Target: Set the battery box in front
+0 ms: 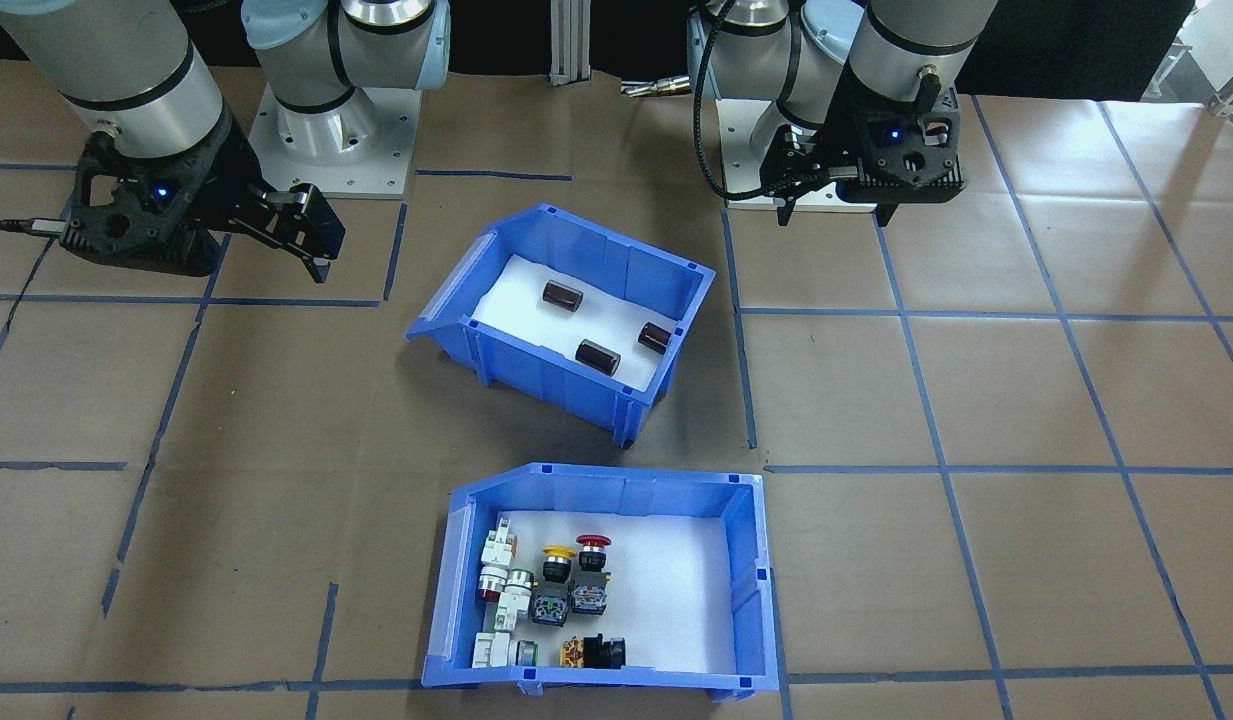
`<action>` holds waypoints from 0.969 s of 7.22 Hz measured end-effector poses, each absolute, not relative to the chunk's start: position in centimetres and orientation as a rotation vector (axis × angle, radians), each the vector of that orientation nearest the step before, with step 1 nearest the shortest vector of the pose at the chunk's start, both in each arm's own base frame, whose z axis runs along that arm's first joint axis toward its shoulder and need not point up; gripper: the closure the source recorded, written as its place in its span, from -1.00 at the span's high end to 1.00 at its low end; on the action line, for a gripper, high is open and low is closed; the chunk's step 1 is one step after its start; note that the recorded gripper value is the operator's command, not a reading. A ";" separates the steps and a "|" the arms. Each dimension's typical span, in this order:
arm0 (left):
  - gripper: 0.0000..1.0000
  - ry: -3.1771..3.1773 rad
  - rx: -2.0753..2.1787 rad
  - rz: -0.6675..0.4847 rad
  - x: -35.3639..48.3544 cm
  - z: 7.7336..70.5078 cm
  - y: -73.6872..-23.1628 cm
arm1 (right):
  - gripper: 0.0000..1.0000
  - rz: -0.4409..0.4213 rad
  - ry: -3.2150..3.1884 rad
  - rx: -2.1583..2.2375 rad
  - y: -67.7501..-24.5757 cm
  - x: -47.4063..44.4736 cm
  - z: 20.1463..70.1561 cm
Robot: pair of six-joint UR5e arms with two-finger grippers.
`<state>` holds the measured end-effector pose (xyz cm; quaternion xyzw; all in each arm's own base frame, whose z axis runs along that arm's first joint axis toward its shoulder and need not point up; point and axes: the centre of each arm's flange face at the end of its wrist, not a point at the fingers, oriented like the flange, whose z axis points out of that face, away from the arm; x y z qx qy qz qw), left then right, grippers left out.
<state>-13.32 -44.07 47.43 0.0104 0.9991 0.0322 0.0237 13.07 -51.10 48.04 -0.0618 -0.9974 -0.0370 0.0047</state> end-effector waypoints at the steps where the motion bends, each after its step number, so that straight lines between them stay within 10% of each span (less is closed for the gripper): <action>1: 1.00 3.092 0.032 0.099 -13.3 47.5 -44.0 | 1.00 -0.116 -3.124 -0.194 -51.1 13.1 48.0; 7: 1.00 3.090 0.044 0.113 -13.4 47.1 -44.2 | 1.00 -0.116 -3.124 -0.192 -51.1 13.1 48.0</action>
